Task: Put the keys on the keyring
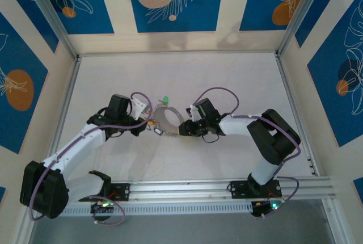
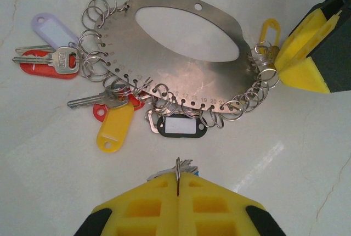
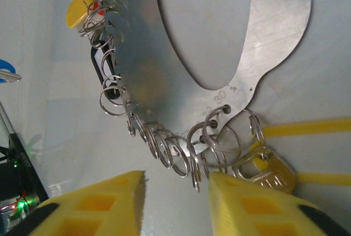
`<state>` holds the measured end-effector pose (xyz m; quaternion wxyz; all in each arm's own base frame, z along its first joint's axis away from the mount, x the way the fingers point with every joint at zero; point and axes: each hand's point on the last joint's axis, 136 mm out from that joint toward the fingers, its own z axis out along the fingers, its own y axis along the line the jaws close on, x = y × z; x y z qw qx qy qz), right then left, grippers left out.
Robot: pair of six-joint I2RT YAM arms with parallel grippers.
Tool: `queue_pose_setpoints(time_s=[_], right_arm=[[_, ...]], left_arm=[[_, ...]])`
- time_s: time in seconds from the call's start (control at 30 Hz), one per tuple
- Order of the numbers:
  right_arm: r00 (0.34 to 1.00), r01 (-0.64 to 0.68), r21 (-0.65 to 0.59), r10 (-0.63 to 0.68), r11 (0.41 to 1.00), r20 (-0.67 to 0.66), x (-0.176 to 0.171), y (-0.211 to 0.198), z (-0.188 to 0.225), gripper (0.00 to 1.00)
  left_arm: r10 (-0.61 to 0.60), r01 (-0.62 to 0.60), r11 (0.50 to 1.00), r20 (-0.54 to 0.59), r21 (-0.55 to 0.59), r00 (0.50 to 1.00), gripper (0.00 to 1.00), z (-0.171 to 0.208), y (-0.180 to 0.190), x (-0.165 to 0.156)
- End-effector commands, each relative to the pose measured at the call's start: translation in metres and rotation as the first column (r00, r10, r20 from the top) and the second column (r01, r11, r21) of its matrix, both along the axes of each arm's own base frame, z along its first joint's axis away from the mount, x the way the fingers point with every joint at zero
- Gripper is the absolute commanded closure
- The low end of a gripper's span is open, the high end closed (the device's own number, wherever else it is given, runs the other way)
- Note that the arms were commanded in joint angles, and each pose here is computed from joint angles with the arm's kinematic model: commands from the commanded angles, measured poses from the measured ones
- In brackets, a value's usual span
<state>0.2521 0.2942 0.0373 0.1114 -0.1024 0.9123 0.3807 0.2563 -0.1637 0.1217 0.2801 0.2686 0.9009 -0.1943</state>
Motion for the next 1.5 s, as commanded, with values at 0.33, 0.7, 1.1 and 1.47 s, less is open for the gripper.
queue_pose_setpoints(time_s=[0.33,0.7,1.1,1.47], right_arm=[[0.979,-0.205,0.166,0.2,0.965,0.042,-0.017,0.056,0.022,0.61],[0.975,-0.14,0.147,0.11,0.979,0.194,0.0,0.021,0.058,0.57],[0.995,-0.047,-0.018,0.048,0.999,0.083,-0.004,-0.005,0.008,0.49],[0.996,-0.075,0.012,0.075,0.997,0.043,-0.006,0.009,-0.004,0.46]], left_arm=[[0.005,-0.005,1.0,0.009,0.018,1.0,1.0,0.003,0.003,0.004],[0.0,0.0,1.0,0.003,0.021,1.0,1.0,0.002,0.003,0.004],[0.002,-0.002,1.0,0.007,0.018,1.0,1.0,0.002,0.003,0.003],[0.001,-0.001,1.0,0.015,0.018,1.0,1.0,0.003,0.004,0.003]])
